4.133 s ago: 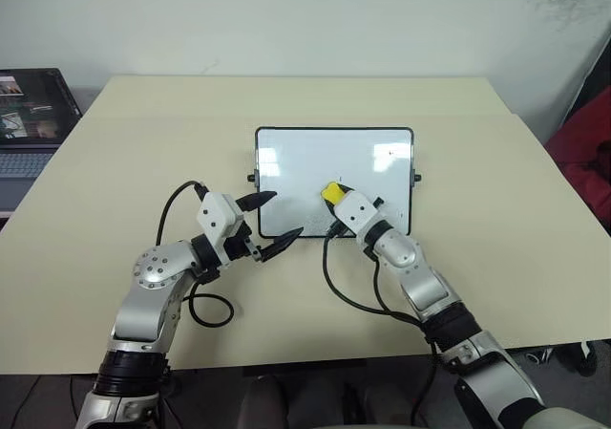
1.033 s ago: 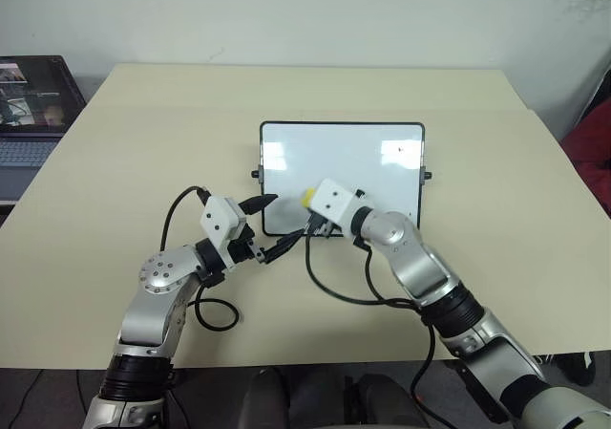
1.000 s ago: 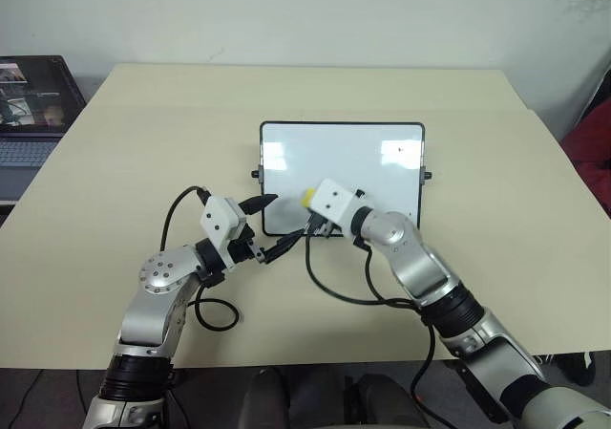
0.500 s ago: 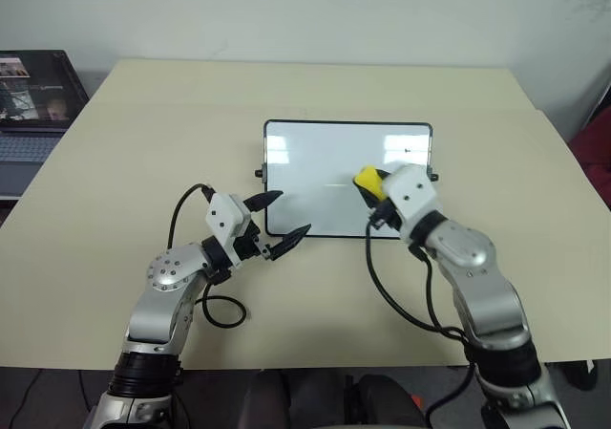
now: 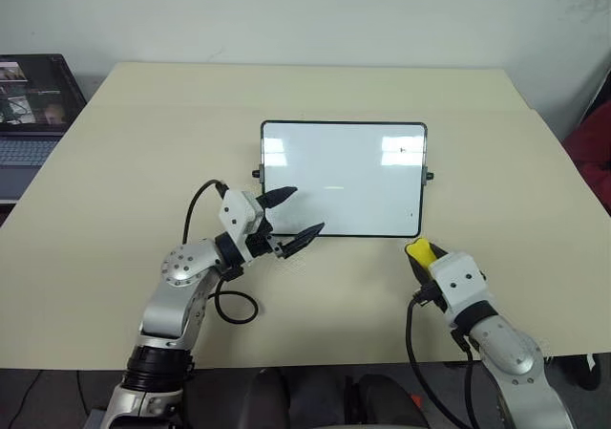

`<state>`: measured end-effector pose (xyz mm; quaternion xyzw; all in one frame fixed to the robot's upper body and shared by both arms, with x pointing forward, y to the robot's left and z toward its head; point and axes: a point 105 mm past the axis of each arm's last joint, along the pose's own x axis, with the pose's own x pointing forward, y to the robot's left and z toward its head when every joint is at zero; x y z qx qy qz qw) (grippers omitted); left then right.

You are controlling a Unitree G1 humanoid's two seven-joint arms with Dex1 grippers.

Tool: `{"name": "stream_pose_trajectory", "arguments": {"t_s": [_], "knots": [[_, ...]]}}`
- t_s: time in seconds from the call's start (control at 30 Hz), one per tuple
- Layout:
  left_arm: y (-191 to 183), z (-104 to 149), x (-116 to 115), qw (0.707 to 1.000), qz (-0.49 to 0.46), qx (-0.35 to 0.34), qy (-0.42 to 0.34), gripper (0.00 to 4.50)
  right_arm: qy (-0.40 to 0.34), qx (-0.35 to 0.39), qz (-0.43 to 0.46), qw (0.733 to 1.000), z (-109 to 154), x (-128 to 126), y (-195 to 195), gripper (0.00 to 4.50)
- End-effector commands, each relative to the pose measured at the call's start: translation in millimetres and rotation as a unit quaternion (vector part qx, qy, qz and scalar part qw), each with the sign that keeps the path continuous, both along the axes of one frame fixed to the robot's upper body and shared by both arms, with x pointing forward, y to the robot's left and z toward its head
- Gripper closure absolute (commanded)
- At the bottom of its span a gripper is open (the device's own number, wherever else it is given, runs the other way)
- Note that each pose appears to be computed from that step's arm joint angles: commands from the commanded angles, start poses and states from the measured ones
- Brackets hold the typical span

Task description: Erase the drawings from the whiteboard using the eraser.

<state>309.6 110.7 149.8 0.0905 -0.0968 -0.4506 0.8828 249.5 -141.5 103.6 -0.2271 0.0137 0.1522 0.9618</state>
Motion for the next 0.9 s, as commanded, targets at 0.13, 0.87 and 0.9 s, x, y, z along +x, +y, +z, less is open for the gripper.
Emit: {"name": "stream_pose_trajectory", "arguments": {"t_s": [0.13,0.87,0.9], "knots": [[-6,12,-1,1.000,-0.013,-0.008,-0.022,0.00,-0.073,0.010,-0.020,0.997,33,12,-5,3.19],[-2,6,-8,1.000,-0.004,-0.001,-0.018,0.00,-0.141,0.009,-0.050,0.989,108,168,14,3.19],[-2,5,-8,1.000,-0.004,-0.001,-0.018,0.00,-0.129,0.006,-0.052,0.990,103,171,13,3.19]]}}
